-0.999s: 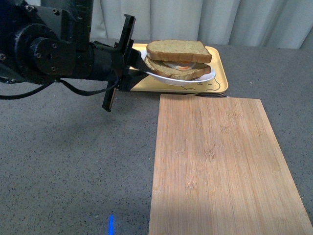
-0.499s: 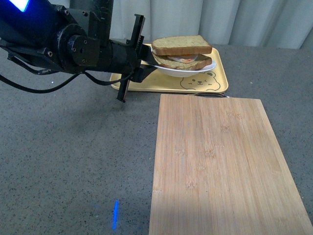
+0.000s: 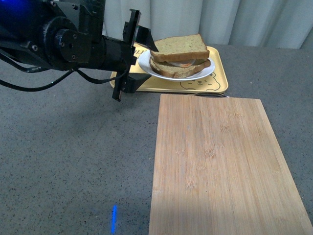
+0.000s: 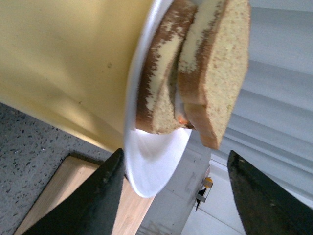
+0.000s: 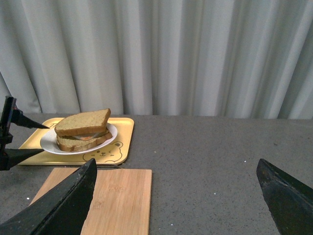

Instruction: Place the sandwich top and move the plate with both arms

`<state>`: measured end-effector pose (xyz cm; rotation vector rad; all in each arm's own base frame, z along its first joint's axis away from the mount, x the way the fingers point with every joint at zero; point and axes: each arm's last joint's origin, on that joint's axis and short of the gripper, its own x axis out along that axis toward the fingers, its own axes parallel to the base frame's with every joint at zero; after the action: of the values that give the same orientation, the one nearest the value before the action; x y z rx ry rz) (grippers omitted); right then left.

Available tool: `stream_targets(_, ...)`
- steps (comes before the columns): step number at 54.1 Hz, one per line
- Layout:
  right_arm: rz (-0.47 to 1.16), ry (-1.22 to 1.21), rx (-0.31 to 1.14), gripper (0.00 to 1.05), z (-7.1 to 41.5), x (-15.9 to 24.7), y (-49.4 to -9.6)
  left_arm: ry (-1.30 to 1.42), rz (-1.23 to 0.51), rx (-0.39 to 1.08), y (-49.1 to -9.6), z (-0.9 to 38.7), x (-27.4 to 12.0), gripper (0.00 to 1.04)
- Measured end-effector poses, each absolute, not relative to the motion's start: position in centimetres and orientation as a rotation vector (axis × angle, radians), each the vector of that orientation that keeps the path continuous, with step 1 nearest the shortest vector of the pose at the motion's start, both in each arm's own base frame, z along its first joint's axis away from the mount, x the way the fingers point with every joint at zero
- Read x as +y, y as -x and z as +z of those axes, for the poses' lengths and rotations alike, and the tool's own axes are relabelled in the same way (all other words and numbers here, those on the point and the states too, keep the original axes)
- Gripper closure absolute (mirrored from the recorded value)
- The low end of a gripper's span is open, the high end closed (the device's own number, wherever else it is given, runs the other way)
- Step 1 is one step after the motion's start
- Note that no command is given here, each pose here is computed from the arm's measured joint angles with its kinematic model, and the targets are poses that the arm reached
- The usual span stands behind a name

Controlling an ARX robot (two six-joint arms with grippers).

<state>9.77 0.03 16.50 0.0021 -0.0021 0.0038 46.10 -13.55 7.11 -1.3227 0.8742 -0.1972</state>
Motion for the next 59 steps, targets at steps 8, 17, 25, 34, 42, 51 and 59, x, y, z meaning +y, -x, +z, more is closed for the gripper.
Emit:
stream_targets(8,0.004,-0.002,-0.002,0.09,16.5,0.0,-9.8,1.254,-0.226,0.839,-44.3,9.6,-13.0,0.16)
stream_targets(17,0.004,-0.002,-0.002,0.09,16.5,0.0,-9.8,0.914,-0.139,0.512,-42.0,11.8,-12.1,0.14)
stream_targets(25,0.004,-0.002,-0.002,0.09,16.5,0.0,-9.8,0.304,-0.019,0.047,-36.7,13.0,-8.5,0.42)
stream_targets(34,0.005,-0.002,-0.002,0.09,16.5,0.0,-9.8,0.082,-0.003,-0.015,-31.8,14.7,-5.5,0.71)
stream_targets(42,0.004,-0.002,-0.002,0.09,16.5,0.0,-9.8,0.026,-0.002,0.022,-27.9,14.4,-3.8,1.0)
stream_targets(51,0.004,-0.002,-0.002,0.09,16.5,0.0,-9.8,0.017,-0.011,0.008,-24.9,15.1,-2.8,1.01)
stream_targets(59,0.004,-0.002,-0.002,0.09,16.5,0.0,-9.8,0.012,-0.001,0.025,-22.7,15.8,-2.0,1.01)
